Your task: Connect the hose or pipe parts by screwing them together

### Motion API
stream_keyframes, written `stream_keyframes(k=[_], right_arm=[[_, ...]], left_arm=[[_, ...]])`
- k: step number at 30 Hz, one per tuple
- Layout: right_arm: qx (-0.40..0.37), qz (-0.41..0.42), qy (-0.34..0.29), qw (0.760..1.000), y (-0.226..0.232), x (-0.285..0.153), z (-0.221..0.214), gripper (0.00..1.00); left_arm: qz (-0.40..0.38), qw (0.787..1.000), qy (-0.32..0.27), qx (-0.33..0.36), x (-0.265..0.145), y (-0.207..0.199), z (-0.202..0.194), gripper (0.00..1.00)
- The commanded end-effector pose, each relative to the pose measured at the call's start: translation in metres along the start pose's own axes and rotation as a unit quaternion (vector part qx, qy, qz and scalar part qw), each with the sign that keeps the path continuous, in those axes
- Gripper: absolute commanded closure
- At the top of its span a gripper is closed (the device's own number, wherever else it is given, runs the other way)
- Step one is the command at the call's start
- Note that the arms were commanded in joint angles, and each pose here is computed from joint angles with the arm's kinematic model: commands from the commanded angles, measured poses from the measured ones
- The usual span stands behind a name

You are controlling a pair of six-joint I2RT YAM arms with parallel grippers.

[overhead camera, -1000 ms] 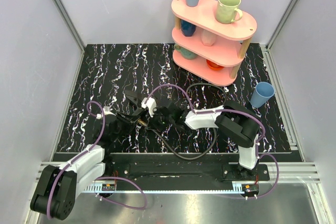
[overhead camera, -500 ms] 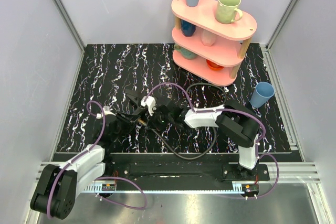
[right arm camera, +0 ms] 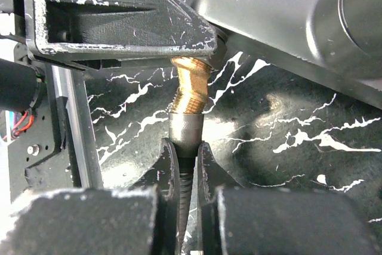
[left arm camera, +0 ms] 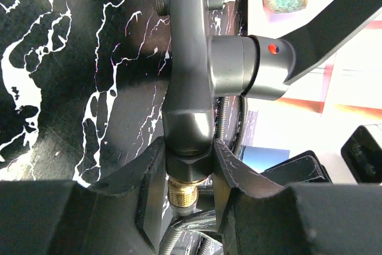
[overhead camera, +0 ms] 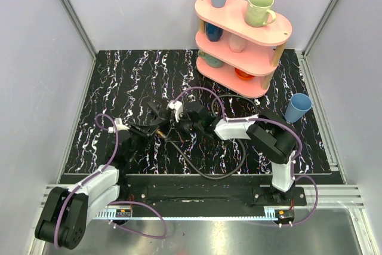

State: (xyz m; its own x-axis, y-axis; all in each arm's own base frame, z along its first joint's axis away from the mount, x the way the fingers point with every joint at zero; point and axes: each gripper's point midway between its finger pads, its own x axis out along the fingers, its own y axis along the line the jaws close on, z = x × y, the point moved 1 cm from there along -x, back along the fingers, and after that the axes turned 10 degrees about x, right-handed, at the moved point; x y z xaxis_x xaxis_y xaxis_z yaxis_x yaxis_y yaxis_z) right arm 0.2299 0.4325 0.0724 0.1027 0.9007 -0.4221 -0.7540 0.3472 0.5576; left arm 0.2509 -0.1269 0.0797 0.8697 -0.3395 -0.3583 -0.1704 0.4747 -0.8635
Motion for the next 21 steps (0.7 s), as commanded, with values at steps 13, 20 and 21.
stream_keyframes(k=[13, 20, 21], right_arm=[[0.142, 0.113, -0.169, 0.969, 0.013, -0.010, 0.064, 1.00], [0.175, 0.147, -0.182, 0.956, 0.018, -0.014, 0.065, 1.00], [0.185, 0.151, -0.183, 0.954, 0.020, -0.015, 0.066, 1.00]], left_arm=[[-0.106, 0.994, 0.013, 0.009, -0.026, -0.010, -0.022, 1.00], [-0.087, 0.996, 0.009, 0.015, -0.026, 0.004, -0.025, 1.00], [-0.085, 0.996, 0.010, 0.015, -0.026, 0.006, -0.026, 1.00]])
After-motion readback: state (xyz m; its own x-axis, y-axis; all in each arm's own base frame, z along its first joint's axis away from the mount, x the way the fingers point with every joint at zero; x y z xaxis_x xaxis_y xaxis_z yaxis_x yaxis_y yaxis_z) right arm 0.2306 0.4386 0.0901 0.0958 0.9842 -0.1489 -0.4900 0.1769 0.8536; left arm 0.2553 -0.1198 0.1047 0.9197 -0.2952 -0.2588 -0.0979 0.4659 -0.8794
